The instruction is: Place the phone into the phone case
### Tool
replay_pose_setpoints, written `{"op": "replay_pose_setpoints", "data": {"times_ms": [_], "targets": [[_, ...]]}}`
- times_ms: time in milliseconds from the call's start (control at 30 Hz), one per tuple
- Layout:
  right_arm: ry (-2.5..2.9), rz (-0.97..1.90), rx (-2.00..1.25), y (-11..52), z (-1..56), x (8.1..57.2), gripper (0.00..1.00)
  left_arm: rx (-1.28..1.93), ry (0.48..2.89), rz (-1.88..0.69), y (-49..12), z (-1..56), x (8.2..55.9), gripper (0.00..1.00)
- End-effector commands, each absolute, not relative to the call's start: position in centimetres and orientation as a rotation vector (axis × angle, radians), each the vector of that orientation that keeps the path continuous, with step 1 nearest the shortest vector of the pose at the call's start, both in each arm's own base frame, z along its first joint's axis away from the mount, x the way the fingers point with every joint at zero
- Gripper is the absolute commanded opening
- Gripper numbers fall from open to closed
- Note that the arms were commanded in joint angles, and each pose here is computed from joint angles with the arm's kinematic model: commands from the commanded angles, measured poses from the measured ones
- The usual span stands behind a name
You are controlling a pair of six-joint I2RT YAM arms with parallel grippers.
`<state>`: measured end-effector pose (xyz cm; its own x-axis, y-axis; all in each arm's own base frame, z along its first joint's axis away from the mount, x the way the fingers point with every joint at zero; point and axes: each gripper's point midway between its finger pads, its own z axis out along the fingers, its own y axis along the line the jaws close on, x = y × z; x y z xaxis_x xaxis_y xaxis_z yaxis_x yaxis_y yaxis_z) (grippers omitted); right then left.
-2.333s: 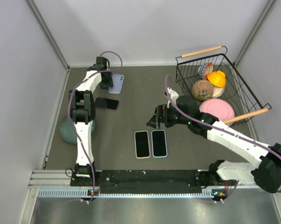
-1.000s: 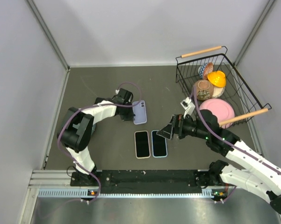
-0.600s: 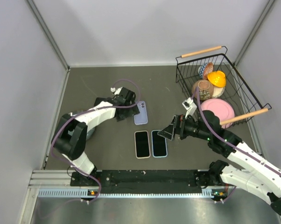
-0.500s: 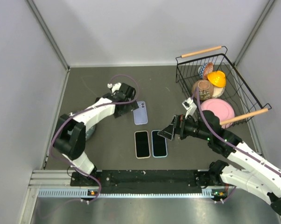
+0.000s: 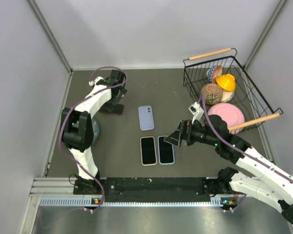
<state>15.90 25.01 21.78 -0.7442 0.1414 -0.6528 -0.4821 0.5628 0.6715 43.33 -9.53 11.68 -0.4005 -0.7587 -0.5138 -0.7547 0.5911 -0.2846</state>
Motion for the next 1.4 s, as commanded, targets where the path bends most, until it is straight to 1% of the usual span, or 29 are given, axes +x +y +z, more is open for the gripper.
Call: {"op": "replay_pose_setpoints", "data": {"times_ms": [0, 67, 267, 767, 1100, 1367], "targets": [[2.077, 1.182, -0.298, 25.2, 23.2, 16.4, 0.99, -1.373, 2.121, -0.009, -8.4, 10.7, 45.1, 0.98], [2.077, 1.18, -0.304, 25.2, 23.3, 16.4, 0.99, -1.394, 2.099, 0.022, -7.8, 10.1, 45.6, 0.99], [2.078, 1.161, -0.306, 25.2, 23.1, 16.6, 0.99, -1.538, 2.092, 0.007, -7.4, 7.6, 45.7, 0.99], [2.094, 1.131, -0.32, 25.4, 22.7, 17.2, 0.99, -1.644, 2.058, 0.11, -5.3, 4.5, 45.1, 0.99], [2.093, 1.13, -0.321, 25.5, 22.8, 17.3, 0.99, -1.668, 2.108, 0.116, -5.6, 3.2, 44.8, 0.99], [2.081, 1.134, -0.326, 25.6, 23.4, 17.4, 0.99, -1.824, 2.176, 0.17, -5.5, 1.9, 41.9, 0.96]]}}
